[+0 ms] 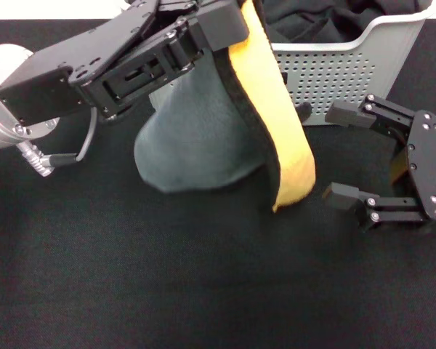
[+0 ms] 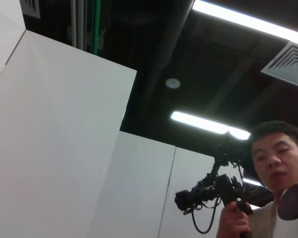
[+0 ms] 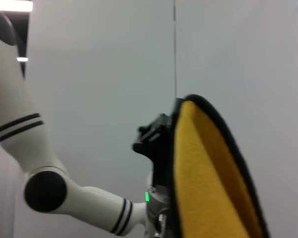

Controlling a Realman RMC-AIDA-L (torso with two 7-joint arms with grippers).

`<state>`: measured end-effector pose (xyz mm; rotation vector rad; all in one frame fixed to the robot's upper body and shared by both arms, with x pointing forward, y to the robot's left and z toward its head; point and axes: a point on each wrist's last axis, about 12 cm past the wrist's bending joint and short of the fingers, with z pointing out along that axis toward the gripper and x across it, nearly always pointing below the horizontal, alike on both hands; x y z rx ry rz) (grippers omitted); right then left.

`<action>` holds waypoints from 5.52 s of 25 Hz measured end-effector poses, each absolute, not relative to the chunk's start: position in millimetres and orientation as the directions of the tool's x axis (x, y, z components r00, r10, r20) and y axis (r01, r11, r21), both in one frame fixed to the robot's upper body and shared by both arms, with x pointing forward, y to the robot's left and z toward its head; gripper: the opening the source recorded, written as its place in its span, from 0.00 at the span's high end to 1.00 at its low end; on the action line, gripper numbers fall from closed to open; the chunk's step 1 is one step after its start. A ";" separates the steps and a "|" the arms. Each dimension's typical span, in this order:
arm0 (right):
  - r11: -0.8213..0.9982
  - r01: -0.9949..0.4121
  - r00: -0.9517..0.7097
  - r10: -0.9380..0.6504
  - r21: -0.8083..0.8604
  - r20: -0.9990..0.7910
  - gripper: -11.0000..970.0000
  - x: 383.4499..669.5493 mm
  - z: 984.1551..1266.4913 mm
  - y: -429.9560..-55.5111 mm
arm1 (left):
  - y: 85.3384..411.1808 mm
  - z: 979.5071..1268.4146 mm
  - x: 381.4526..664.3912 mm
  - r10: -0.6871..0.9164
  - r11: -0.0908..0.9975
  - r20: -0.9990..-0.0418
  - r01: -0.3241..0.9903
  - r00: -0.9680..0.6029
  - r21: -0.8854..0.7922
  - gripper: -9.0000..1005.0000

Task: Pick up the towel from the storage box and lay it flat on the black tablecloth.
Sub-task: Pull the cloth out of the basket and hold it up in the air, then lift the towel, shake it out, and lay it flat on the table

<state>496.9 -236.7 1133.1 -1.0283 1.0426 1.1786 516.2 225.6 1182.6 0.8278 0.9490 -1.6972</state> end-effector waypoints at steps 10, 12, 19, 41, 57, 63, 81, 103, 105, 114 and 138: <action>0.105 -0.993 0.075 0.206 -0.054 -0.976 0.09 497.7 1130.0 -235.7 | 217.7 1181.0 517.0 -0.416 -0.221 -0.866 0.955 -0.277 -0.199 0.98; 0.104 -0.993 0.070 0.205 -0.049 -0.976 0.09 497.4 1128.9 -235.3 | 216.7 1180.8 516.5 -0.418 -0.225 -0.864 0.954 -0.279 -0.199 0.98; 0.127 -0.992 0.049 0.204 -0.023 -0.978 0.09 492.9 1123.2 -242.3 | 215.8 1183.4 516.3 -0.418 -0.244 -0.859 0.948 -0.294 -0.206 0.98; 0.155 -0.984 -0.068 0.107 0.084 -0.992 0.09 488.6 1110.0 -271.0 | 215.5 1204.1 528.9 -0.384 -0.305 -0.864 0.928 -0.325 -0.213 0.98; 0.199 -0.976 -0.086 0.030 0.090 -0.996 0.21 495.0 1102.3 -272.0 | 206.3 1209.7 528.9 -0.359 -0.348 -0.872 0.915 -0.332 -0.205 0.98; 0.189 -0.977 -0.092 0.020 0.094 -0.996 0.21 494.5 1101.9 -271.3 | 207.4 1209.7 528.5 -0.367 -0.347 -0.867 0.915 -0.336 -0.208 0.98; 0.178 -0.982 -0.075 -0.017 0.070 -0.997 0.66 500.5 1103.3 -269.7 | 206.5 1210.8 529.2 -0.368 -0.348 -0.869 0.916 -0.331 -0.202 0.98; 0.171 -0.981 0.088 -0.050 -0.095 -0.995 0.98 460.5 1170.9 -288.0 | 243.3 1167.3 501.3 -0.220 -0.236 -0.875 0.893 -0.432 -0.382 0.98; 0.177 -0.979 0.094 -0.070 -0.105 -0.993 0.98 444.0 1181.6 -291.3 | 253.4 1163.7 492.7 -0.217 -0.206 -0.879 0.900 -0.425 -0.384 0.98; 0.271 -0.948 0.137 -0.125 -0.167 -0.983 0.97 365.5 1204.6 -302.0 | 279.8 1153.9 454.5 -0.191 -0.140 -0.871 0.891 -0.452 -0.432 0.97; 0.409 -0.912 -0.027 -0.006 0.022 -1.000 0.96 334.9 1228.5 -326.1 | 330.4 1137.9 406.8 -0.308 -0.013 -0.771 0.812 -0.558 -0.583 0.97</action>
